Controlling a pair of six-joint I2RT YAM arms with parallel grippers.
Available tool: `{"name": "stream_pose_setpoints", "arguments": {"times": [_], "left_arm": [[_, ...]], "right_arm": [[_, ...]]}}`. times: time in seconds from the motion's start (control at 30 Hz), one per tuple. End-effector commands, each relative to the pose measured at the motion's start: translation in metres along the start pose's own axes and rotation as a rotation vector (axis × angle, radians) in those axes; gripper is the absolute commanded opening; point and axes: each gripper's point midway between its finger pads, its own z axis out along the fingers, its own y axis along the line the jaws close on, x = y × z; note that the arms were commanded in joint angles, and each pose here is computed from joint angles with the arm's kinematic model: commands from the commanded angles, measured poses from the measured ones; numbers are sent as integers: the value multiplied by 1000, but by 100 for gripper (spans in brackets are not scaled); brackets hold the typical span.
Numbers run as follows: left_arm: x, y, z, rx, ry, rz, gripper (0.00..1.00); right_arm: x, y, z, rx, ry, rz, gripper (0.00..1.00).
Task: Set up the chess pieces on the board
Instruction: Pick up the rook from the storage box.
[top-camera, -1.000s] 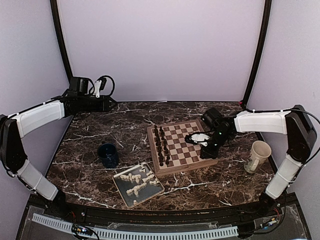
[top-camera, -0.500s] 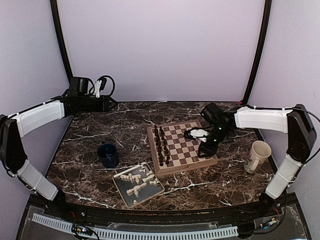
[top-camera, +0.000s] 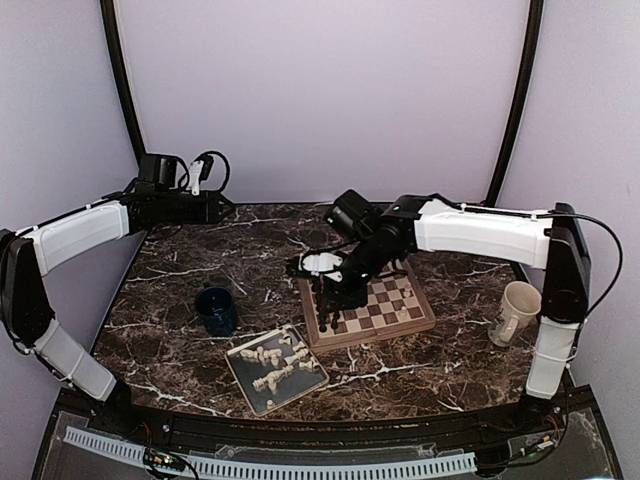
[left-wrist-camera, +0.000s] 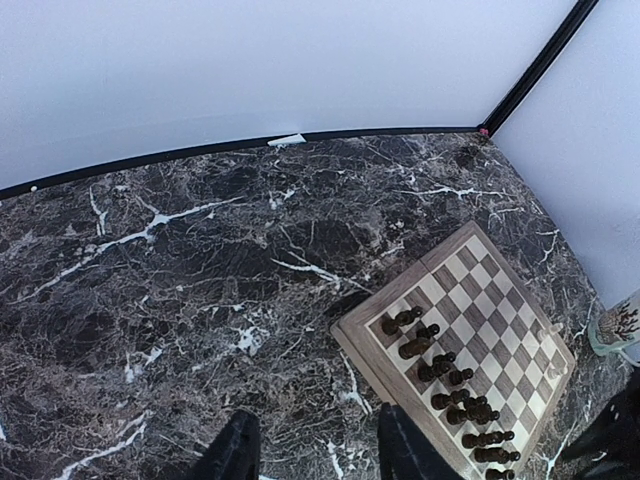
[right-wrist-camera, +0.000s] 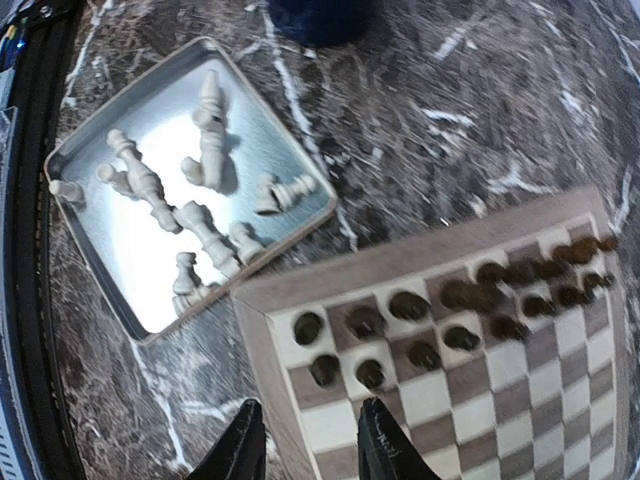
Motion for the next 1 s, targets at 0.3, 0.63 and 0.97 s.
{"name": "stream_pose_setpoints", "arguments": {"times": [0.3, 0.63, 0.97], "left_arm": [[-4, -9, -12, 22, -28, 18, 43], [-6, -12, -14, 33, -35, 18, 43], [-7, -13, -15, 36, -38, 18, 43]], "right_arm": [[-56, 112, 91, -201, 55, -258, 39], [-54, 131, 123, -244, 91, -292, 41], [-53, 142, 136, -287, 98, -297, 34]]}}
